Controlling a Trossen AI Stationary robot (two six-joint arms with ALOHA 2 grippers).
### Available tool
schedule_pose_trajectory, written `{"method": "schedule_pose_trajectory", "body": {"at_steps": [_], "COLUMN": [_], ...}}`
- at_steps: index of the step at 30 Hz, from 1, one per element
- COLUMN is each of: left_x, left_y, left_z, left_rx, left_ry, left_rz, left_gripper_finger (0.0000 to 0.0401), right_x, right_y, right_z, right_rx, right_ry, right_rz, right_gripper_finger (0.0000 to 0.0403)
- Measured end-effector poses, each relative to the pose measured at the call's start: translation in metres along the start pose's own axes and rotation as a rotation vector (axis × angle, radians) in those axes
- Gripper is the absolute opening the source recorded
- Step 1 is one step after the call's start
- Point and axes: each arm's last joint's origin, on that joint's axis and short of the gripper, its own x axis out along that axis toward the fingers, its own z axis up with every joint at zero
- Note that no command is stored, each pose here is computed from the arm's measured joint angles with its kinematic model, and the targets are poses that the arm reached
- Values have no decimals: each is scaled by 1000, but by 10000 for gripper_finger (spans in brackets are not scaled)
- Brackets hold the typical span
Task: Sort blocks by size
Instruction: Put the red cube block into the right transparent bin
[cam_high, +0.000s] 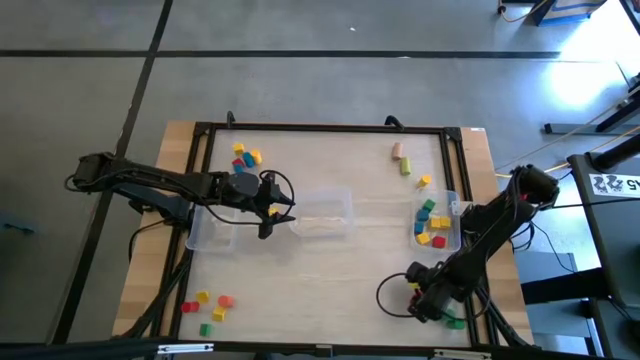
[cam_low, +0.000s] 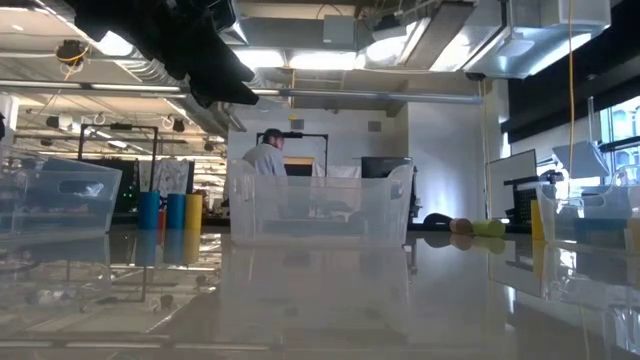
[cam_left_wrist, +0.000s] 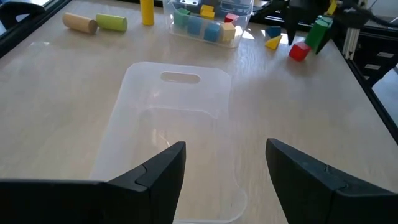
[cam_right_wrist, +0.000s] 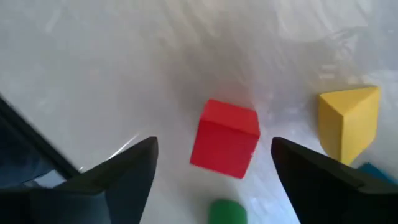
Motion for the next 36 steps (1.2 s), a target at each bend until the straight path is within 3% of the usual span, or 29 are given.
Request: {"method": "schedule_pose_trajectory", "body": {"at_steps": [11, 27, 36], "left_x": [0, 0, 0], "left_y": [0, 0, 0], "left_z": [0, 0, 0], "left_rx": [-1, -3, -3], "left_ry": [0, 0, 1], "left_rz": [0, 0, 0], "left_gripper_finger": [219, 219, 219], "right_x": [18, 18, 4], "right_y": [1, 0, 12], "right_z": [1, 2, 1], "right_rx": [8, -3, -85], "right_ry": [-6, -25, -31], "right_rz": [-65, -79, -69], "right_gripper_finger": [316, 138, 145]}}
